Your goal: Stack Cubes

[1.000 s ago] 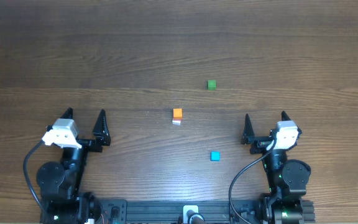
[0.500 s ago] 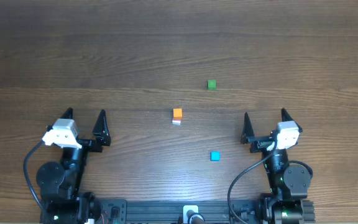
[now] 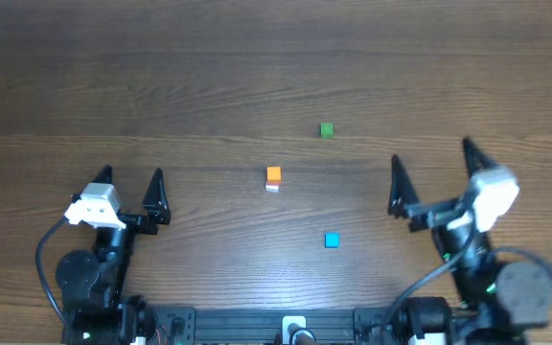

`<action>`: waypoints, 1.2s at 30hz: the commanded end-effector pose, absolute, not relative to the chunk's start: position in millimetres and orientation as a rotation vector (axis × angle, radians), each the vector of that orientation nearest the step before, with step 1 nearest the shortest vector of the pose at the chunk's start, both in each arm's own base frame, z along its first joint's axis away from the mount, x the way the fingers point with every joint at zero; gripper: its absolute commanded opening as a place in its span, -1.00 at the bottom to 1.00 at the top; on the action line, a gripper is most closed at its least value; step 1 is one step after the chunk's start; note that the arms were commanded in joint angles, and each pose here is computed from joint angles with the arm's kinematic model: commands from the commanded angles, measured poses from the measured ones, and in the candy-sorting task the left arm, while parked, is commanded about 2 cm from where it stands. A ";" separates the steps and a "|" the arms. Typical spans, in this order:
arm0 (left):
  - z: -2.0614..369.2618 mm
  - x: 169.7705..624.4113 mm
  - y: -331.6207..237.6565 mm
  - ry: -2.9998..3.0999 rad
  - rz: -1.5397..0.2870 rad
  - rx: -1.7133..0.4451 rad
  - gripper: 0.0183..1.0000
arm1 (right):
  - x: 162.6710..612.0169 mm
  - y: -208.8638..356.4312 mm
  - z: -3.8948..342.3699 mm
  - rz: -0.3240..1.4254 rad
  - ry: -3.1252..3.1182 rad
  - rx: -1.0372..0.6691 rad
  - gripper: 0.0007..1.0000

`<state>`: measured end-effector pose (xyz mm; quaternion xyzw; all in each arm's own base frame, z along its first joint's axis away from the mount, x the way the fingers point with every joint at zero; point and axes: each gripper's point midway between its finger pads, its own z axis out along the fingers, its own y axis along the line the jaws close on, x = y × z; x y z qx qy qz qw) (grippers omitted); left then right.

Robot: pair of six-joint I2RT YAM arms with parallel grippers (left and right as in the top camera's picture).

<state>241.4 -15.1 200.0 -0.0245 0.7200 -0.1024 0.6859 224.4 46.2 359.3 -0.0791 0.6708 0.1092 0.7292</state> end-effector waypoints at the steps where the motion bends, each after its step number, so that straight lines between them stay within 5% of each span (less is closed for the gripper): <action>1: 199.8 240.9 -18.3 1.608 -0.228 -0.028 0.83 | 256.5 65.6 397.2 0.282 1.618 -0.269 0.98; 9: 199.8 240.9 -18.3 1.608 -0.228 -0.028 0.83 | 346.6 112.5 360.2 0.337 2.069 -0.310 0.99; 17: 199.8 240.9 -18.3 1.608 -0.228 -0.028 0.83 | 407.9 166.7 230.5 0.351 2.480 -0.354 0.98; 27: 199.8 240.9 -18.3 1.608 -0.228 -0.028 0.83 | 414.5 148.6 78.3 0.219 2.909 -0.130 0.99; 36: 199.8 240.9 -18.3 1.608 -0.228 -0.028 0.83 | 411.7 136.5 22.9 0.101 3.025 0.000 0.99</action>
